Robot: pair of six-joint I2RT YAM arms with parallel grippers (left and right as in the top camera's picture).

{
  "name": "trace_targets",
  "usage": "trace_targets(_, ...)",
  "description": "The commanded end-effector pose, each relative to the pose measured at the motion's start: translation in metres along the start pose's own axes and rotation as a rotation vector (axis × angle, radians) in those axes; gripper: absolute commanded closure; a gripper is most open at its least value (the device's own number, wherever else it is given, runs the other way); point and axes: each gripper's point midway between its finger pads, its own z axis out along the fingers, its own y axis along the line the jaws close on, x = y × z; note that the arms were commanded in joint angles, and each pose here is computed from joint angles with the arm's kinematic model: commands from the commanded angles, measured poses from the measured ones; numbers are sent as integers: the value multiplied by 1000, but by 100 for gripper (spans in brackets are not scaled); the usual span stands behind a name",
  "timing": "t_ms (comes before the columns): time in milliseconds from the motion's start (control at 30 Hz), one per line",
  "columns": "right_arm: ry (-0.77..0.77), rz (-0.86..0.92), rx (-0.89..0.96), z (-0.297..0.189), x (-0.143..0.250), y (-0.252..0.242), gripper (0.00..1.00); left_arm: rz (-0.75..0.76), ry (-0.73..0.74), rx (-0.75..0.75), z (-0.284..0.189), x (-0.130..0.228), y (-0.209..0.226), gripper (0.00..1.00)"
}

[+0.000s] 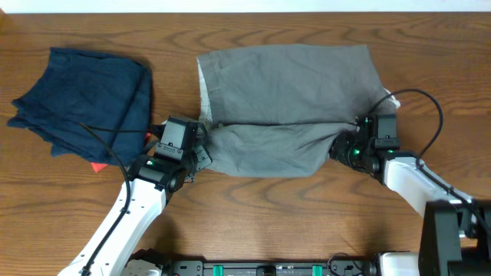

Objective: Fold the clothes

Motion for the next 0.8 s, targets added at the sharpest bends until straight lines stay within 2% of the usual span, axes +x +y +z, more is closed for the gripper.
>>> trace_targets(0, 91, 37, 116, 19, 34, -32, 73, 4, -23, -12, -1, -6, 1, 94)
trace_targets(133, 78, 35, 141, 19, 31, -36, 78, 4, -23, -12, -1, -6, 1, 94)
trace_targets(167, 78, 35, 141, 19, 31, -36, 82, 4, -23, -12, -1, -6, 1, 94)
trace_targets(233, 79, 35, 142, 19, 32, -37, 98, 4, -23, -12, -1, -6, 1, 94)
trace_targets(467, 120, 76, 167, -4, 33, -37, 99, 42, -22, -11, -3, -6, 2, 94)
trace_targets(767, 77, 139, 196, -118, 3, -26, 99, 68, -30, 0, -50, 6, 15, 94)
